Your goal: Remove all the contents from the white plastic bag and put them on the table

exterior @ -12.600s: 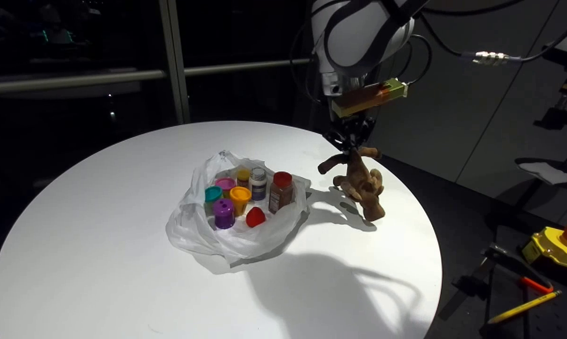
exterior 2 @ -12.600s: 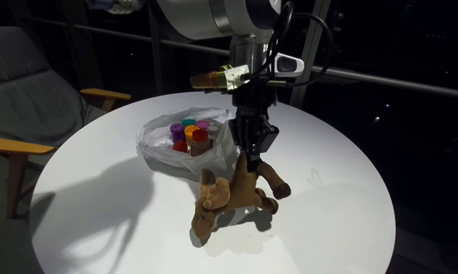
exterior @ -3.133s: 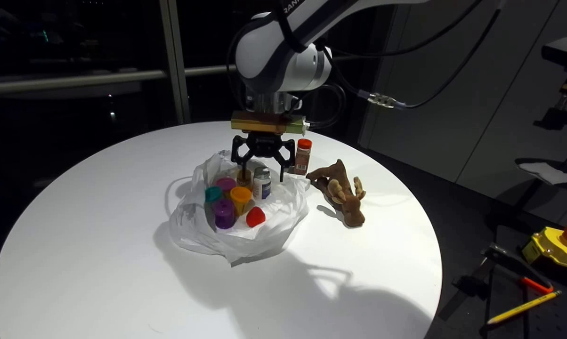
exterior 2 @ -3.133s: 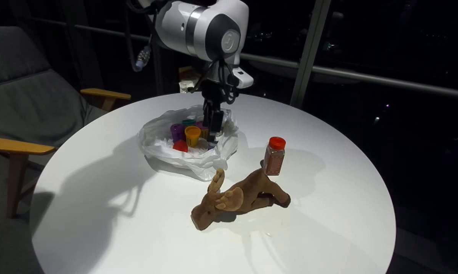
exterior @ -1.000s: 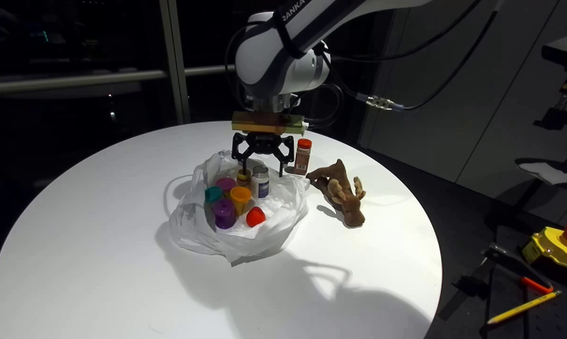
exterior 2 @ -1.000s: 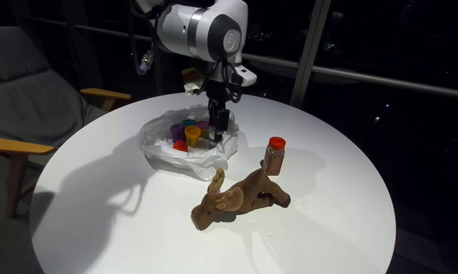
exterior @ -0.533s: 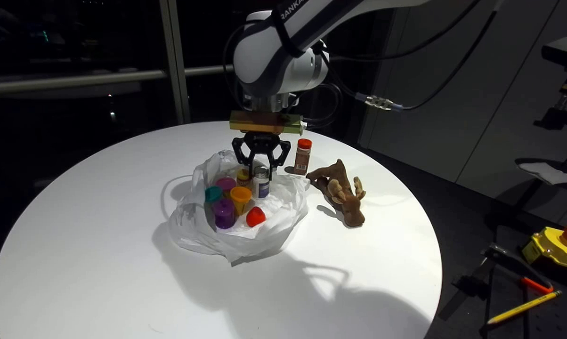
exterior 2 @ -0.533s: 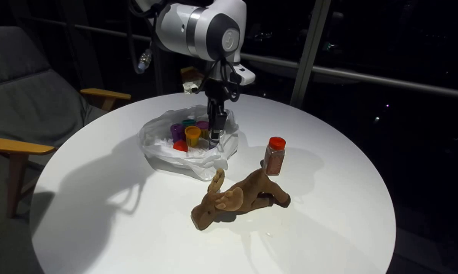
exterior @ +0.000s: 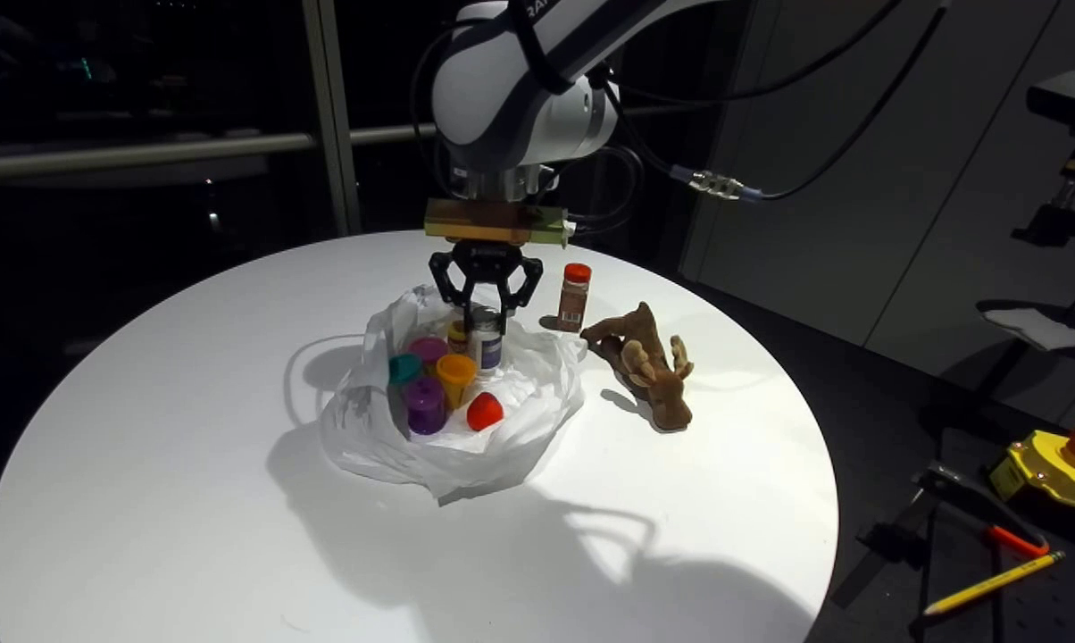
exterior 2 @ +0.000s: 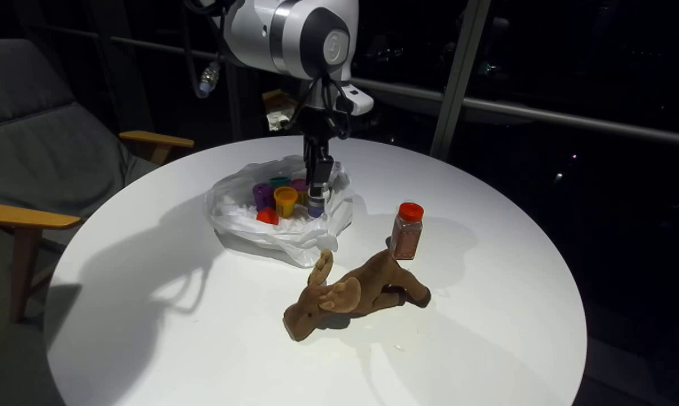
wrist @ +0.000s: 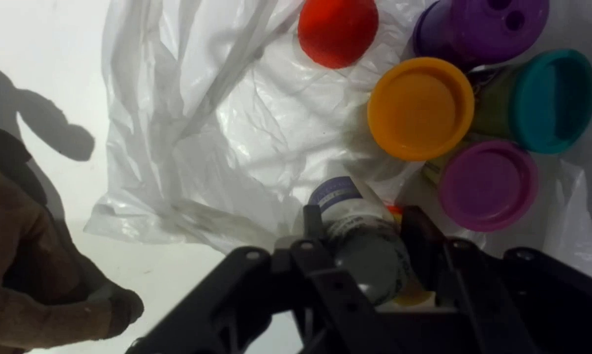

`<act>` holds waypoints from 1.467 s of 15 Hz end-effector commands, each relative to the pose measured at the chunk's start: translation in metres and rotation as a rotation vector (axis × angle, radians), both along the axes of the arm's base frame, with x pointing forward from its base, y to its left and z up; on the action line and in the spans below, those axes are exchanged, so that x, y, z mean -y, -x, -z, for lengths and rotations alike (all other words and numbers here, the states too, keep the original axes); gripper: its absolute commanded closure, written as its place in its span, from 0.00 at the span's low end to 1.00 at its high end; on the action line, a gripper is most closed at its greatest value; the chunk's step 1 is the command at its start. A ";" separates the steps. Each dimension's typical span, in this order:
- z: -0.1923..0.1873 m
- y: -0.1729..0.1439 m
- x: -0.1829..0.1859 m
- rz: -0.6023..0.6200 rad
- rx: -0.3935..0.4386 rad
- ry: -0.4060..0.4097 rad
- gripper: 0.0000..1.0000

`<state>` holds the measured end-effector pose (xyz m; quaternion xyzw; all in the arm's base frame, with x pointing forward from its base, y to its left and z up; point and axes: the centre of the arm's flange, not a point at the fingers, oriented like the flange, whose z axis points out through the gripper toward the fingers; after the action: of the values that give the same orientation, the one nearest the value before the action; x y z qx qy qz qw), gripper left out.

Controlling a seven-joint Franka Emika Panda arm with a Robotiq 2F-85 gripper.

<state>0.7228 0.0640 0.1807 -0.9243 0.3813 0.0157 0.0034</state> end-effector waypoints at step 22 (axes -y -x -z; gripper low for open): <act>-0.023 -0.026 0.060 -0.035 0.024 0.149 0.81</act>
<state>0.7289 0.0130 0.2133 -0.9286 0.3663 -0.0263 -0.0526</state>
